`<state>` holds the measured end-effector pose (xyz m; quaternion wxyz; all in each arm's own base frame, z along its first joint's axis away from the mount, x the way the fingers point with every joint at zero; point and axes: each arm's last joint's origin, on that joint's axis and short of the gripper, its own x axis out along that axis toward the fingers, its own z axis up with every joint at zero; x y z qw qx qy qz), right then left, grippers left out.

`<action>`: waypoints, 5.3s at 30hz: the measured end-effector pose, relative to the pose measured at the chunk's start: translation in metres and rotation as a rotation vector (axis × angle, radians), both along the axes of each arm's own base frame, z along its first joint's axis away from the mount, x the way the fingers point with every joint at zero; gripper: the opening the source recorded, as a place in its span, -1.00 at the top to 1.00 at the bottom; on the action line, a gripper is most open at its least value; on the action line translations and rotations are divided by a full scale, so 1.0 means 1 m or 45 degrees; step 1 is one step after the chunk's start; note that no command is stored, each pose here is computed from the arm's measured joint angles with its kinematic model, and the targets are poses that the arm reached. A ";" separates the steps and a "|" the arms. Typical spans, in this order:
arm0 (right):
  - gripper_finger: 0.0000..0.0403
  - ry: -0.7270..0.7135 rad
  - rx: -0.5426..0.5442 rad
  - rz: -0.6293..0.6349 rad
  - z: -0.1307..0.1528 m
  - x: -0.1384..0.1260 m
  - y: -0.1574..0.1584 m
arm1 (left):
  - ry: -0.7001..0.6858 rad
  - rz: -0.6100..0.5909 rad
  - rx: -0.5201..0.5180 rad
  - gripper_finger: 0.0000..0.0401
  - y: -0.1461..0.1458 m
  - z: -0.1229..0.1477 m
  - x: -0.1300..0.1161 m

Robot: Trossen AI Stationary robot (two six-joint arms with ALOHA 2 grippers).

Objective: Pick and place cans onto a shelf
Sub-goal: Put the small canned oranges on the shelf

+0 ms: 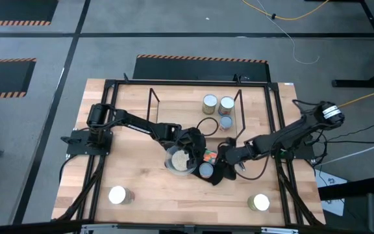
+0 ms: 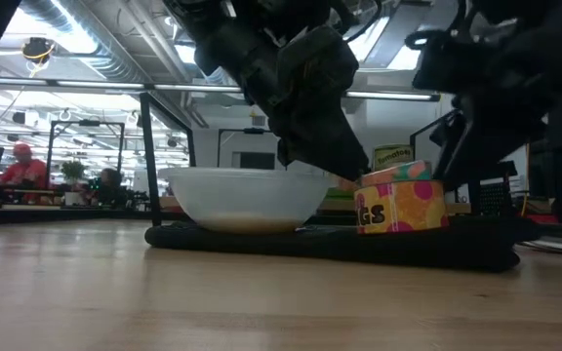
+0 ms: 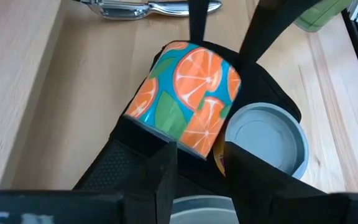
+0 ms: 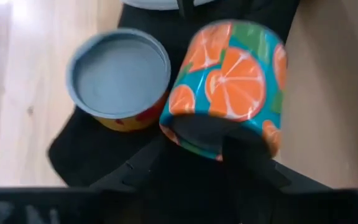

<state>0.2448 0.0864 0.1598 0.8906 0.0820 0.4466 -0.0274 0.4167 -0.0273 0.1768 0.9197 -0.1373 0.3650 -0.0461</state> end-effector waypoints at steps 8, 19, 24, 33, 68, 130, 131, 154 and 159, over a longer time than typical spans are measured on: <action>0.19 0.071 -0.015 0.001 -0.014 0.003 0.001 | 0.000 -0.001 -0.009 0.38 0.000 0.000 0.000; 0.19 0.023 0.001 0.002 -0.012 0.006 0.002 | 0.061 0.044 -0.074 0.38 -0.002 -0.008 0.000; 0.19 0.005 0.005 0.005 -0.011 0.007 0.003 | 0.049 0.008 -0.100 0.38 -0.004 -0.011 0.002; 0.19 0.000 0.005 0.007 -0.011 0.007 0.003 | -0.030 -0.027 -0.133 0.38 -0.005 -0.006 0.006; 0.19 -0.004 0.066 0.086 0.003 0.000 0.003 | -0.087 -0.006 -0.106 0.98 -0.003 -0.003 0.008; 0.19 -0.466 0.017 0.201 0.094 -0.046 -0.026 | 0.751 -0.287 0.660 0.79 0.077 0.074 -0.067; 0.19 -0.466 0.017 0.201 0.094 -0.046 -0.026 | 0.740 -0.283 0.662 0.76 0.077 0.074 -0.066; 0.19 -0.530 -0.082 0.097 0.097 -0.044 -0.029 | 0.580 -0.290 0.590 0.58 0.075 0.077 -0.056; 0.19 -0.539 -0.080 0.096 0.097 -0.043 -0.029 | 0.564 -0.292 0.584 0.58 0.075 0.075 -0.053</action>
